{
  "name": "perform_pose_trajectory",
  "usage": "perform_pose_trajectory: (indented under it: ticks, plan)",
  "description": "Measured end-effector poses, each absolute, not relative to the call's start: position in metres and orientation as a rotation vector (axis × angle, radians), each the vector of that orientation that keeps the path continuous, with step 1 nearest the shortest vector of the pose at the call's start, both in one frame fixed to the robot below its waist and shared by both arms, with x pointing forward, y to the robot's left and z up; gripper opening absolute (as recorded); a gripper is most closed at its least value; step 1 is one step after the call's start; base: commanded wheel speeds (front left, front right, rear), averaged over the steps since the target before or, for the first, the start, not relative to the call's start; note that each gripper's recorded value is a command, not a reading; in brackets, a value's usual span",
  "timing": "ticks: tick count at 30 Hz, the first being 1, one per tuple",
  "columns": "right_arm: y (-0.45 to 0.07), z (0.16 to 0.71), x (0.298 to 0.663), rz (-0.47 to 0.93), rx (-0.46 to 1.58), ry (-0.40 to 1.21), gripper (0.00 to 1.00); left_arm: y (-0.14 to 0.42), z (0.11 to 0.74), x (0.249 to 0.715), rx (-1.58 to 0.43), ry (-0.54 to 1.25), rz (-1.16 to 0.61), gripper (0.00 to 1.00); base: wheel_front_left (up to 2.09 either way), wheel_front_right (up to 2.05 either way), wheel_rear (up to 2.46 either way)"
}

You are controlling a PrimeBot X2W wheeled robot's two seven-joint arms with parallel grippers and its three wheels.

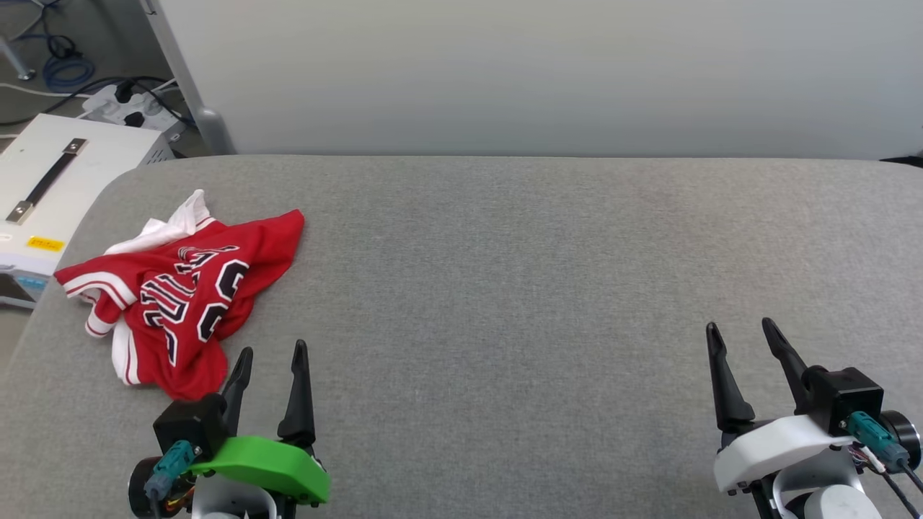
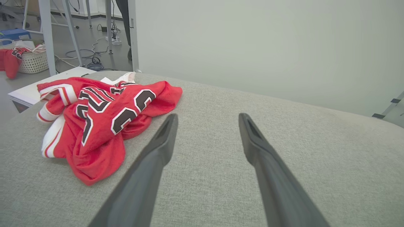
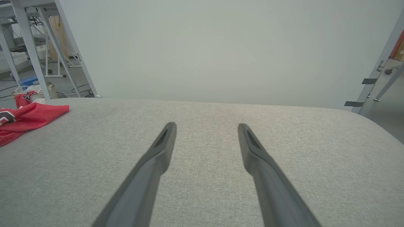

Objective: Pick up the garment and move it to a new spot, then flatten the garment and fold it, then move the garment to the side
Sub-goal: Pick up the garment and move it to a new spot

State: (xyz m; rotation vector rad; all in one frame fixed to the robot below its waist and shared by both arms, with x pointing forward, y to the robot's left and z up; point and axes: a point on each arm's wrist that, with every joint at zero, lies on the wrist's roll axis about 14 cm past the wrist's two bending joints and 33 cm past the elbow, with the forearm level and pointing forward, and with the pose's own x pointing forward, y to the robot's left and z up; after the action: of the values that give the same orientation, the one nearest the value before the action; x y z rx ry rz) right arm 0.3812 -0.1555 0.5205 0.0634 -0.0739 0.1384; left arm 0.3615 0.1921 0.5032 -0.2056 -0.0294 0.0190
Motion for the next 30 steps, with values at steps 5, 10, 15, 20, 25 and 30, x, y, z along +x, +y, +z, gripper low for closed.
perform_pose_trajectory:
  ticks: [5,10,15,20,25,30]
  plan:
    - [-0.138,0.518,0.385,0.189,0.074,-0.068,1.0,0.204,0.504,0.356,-0.223,-0.041,0.054,1.0,0.0,0.0,0.0]
    - [-0.118,0.516,0.389,0.246,0.081,-0.067,1.0,0.217,0.504,0.347,-0.234,-0.052,0.096,1.0,0.0,0.0,0.0]
    - [-0.093,0.515,0.392,0.316,0.093,-0.067,1.0,0.233,0.503,0.335,-0.24,-0.062,0.15,1.0,0.0,0.0,0.0]
    - [-0.069,0.515,0.395,0.383,0.109,-0.067,1.0,0.25,0.502,0.321,-0.247,-0.073,0.205,1.0,0.0,0.0,0.0]
    - [-0.044,0.514,0.396,0.455,0.128,-0.064,1.0,0.266,0.501,0.305,-0.255,-0.087,0.266,1.0,0.0,0.0,0.0]
    - [-0.019,0.512,0.395,0.525,0.143,-0.058,1.0,0.282,0.502,0.288,-0.277,-0.107,0.327,1.0,0.0,0.0,0.0]
